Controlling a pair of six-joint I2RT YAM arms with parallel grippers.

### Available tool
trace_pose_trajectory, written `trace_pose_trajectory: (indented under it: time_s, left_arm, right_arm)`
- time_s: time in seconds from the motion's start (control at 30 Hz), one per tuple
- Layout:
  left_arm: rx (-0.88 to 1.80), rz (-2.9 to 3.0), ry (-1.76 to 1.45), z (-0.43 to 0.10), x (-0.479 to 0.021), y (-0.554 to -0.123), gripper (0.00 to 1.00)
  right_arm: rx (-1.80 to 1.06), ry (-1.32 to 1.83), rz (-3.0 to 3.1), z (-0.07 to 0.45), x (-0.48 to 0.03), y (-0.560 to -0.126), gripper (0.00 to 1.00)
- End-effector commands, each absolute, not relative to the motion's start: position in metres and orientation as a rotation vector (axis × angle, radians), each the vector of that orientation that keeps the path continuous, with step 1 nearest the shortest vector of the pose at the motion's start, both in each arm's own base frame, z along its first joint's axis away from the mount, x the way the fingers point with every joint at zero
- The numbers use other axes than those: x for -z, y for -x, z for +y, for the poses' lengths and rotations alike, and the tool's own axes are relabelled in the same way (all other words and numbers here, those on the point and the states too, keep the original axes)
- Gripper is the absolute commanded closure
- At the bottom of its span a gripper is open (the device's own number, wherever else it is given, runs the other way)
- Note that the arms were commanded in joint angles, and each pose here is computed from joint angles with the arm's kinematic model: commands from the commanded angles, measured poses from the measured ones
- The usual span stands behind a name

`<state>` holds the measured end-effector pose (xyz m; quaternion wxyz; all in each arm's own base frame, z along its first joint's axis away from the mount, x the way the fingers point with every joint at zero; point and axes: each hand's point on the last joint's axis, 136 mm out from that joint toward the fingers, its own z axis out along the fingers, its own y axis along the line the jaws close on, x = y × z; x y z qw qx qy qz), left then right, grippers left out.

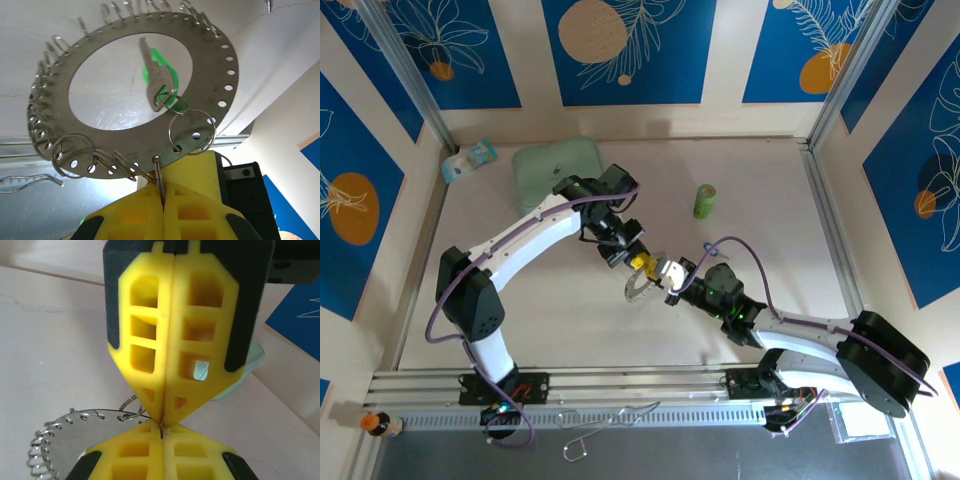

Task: Put the keys on the keyring

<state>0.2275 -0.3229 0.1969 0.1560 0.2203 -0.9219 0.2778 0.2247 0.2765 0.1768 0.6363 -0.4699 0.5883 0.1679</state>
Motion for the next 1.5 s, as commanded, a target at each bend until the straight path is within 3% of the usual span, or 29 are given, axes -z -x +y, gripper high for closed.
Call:
trace_pose_trajectory:
  time_s: [0.0,0.07,0.17,0.3,0.4,0.5,0.7,0.8,1.0,1.47]
  left_arm:
    - [-0.815,-2.653,-0.708,-0.312,-0.21,-0.228,0.92]
    - [-0.838,-2.738,-0.71,-0.302,-0.216,-0.237,0.71]
    - [-0.849,-2.938,-0.734,-0.272,-0.23,-0.259,0.47]
    - [-0.936,-3.232,-0.638,-0.239,-0.252,-0.286,0.33]
    - [-1.0,-3.524,-0.239,-0.225,-0.263,-0.302,0.33]
    - [-1.108,-3.654,0.484,-0.235,-0.263,-0.297,0.34]
    - [-1.489,-3.238,1.805,-0.262,-0.254,-0.231,0.33]
    - [-1.551,-3.01,2.213,-0.266,-0.247,-0.209,0.3]
    - [-1.627,-2.645,2.481,-0.277,-0.225,-0.187,0.25]
    - [-1.944,-2.262,2.477,-0.297,-0.228,-0.167,0.26]
  right_arm:
    - [-0.354,1.01,1.31,0.275,-0.199,-0.234,1.0]
    - [-0.359,1.016,1.312,0.273,-0.201,-0.233,1.0]
    - [-0.379,1.025,1.321,0.27,-0.203,-0.23,1.0]
    - [-0.421,1.054,1.328,0.267,-0.206,-0.225,1.0]
    - [-0.458,1.085,1.339,0.265,-0.209,-0.22,1.0]
    - [-0.517,1.091,1.355,0.265,-0.214,-0.217,1.0]
    - [-0.568,1.143,1.386,0.268,-0.216,-0.212,1.0]
    - [-0.588,1.188,1.381,0.27,-0.218,-0.206,1.0]
    - [-0.622,1.277,1.371,0.272,-0.221,-0.195,1.0]
    - [-0.606,1.32,1.373,0.276,-0.23,-0.199,1.0]
